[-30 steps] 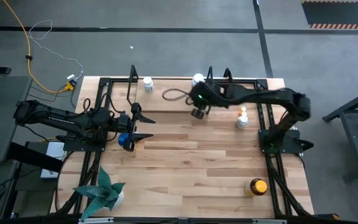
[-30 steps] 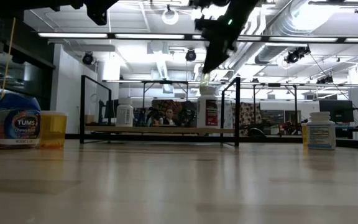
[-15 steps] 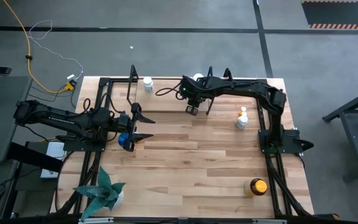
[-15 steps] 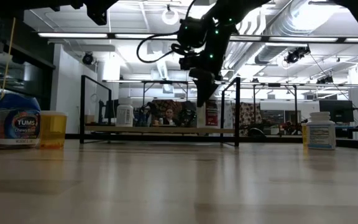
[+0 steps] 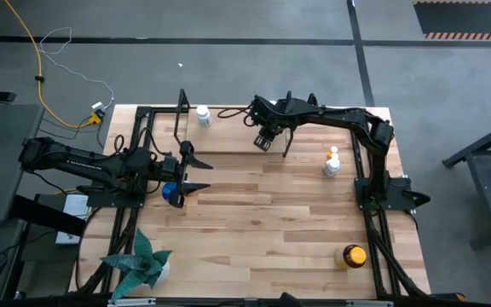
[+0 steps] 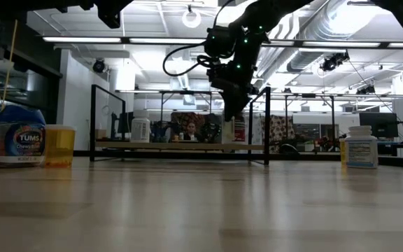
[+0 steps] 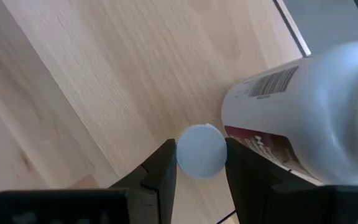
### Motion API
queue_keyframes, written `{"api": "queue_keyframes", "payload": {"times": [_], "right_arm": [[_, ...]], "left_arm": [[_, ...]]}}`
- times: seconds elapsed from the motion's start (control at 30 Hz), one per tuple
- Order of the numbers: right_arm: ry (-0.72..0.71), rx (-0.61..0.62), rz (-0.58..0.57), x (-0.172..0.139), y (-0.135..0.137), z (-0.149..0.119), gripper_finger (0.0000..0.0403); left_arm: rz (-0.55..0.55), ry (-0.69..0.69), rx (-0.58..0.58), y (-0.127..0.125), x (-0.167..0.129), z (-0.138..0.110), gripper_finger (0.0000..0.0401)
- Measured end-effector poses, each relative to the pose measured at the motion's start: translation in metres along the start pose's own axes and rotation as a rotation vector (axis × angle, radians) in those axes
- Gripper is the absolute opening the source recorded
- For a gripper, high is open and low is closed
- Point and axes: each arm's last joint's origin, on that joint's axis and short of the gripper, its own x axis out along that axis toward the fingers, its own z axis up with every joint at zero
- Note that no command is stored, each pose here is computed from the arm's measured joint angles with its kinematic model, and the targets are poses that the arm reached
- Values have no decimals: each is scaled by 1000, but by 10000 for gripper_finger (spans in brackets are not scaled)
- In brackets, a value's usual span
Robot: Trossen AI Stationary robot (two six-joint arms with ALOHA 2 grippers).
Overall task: Pick and place medicine bottles onto shelf by color
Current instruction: Put the yellow pill bottle on the shelf, then put the left orange pill bottle on the shelf
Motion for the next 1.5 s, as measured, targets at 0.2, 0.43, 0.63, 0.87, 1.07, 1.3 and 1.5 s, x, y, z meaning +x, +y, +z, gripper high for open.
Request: {"api": "queue_keyframes", "payload": {"times": [0.2,0.43,0.63,0.87,1.07,1.3,1.5], "right_arm": [[5,23,-1,1,-3,0,108],[5,24,-1,1,-3,0,108],[5,24,0,1,-3,0,108],[3,24,0,1,-3,0,109],[-5,25,0,1,-3,1,146],[-7,0,0,1,-3,1,196],[-29,-43,-2,-13,-6,4,206]], "left_arm": [[0,0,0,0,0,0,236],[0,0,0,0,0,0,236],[0,0,0,0,0,0,236],[0,0,0,0,0,0,236],[0,0,0,0,0,0,236],[0,0,0,0,0,0,236],[1,0,0,0,0,0,236]]}}
